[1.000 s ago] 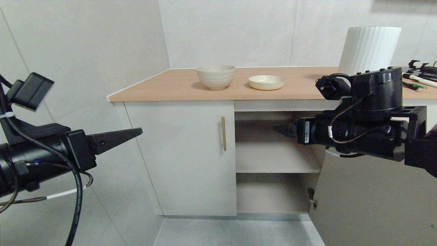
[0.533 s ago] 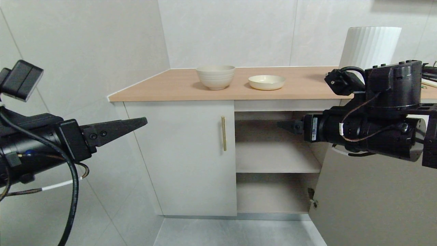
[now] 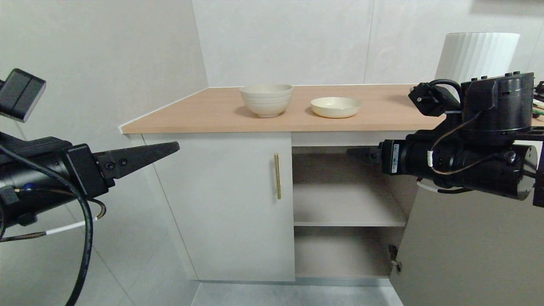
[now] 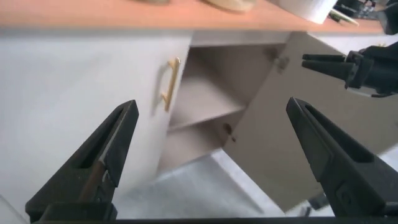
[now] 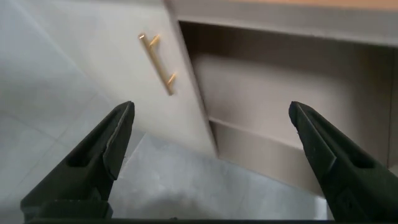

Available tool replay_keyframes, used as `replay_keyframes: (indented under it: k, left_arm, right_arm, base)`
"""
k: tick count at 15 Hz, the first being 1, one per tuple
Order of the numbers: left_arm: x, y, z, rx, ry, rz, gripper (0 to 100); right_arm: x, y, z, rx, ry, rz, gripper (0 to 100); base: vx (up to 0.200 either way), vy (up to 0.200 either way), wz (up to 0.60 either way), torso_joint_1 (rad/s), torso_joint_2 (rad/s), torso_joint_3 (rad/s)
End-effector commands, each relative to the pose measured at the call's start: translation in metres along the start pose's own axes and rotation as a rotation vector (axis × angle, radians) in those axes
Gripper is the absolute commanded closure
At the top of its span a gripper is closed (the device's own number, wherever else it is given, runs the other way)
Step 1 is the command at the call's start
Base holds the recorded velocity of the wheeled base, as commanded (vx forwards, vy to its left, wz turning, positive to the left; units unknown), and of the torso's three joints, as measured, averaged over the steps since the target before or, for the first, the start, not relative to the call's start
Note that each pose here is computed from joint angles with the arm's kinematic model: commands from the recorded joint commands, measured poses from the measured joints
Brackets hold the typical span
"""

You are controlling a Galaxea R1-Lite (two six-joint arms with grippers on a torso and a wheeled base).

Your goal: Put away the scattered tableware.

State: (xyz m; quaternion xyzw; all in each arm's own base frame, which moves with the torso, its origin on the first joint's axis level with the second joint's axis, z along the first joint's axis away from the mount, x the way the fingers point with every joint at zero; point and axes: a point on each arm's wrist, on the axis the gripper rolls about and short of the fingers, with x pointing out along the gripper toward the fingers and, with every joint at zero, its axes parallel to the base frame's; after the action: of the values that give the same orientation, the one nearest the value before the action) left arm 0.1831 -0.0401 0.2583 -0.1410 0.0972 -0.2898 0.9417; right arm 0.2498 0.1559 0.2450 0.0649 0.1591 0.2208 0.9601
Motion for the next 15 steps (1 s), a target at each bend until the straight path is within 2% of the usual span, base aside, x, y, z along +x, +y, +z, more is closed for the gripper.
replay_keyframes:
  k: [1,5,9,15]
  left_arm:
    - [0.001,0.003,0.000,-0.006,0.003,0.011,0]
    - [0.000,0.004,0.002,-0.003,-0.007,0.018,0]
    - [-0.003,0.002,0.003,-0.001,-0.018,0.016,0]
    - [-0.003,0.002,0.003,-0.005,-0.017,0.018,0]
  right_arm:
    - [-0.002,0.001,0.001,-0.001,0.006,0.002,0]
    - [-0.005,0.004,0.001,0.015,0.005,0.019,0]
    - [-0.025,0.013,0.005,0.038,0.006,0.059,0]
    - [-0.031,0.012,0.003,0.033,-0.003,0.075,0]
  base:
    - [0.200,0.000,0.00,0.007,0.00,0.007]
    - [0.200,0.000,0.00,0.002,0.00,0.002]
    - [0.000,0.000,0.00,0.000,0.00,0.000]
    - [0.000,0.000,0.00,0.000,0.00,0.000]
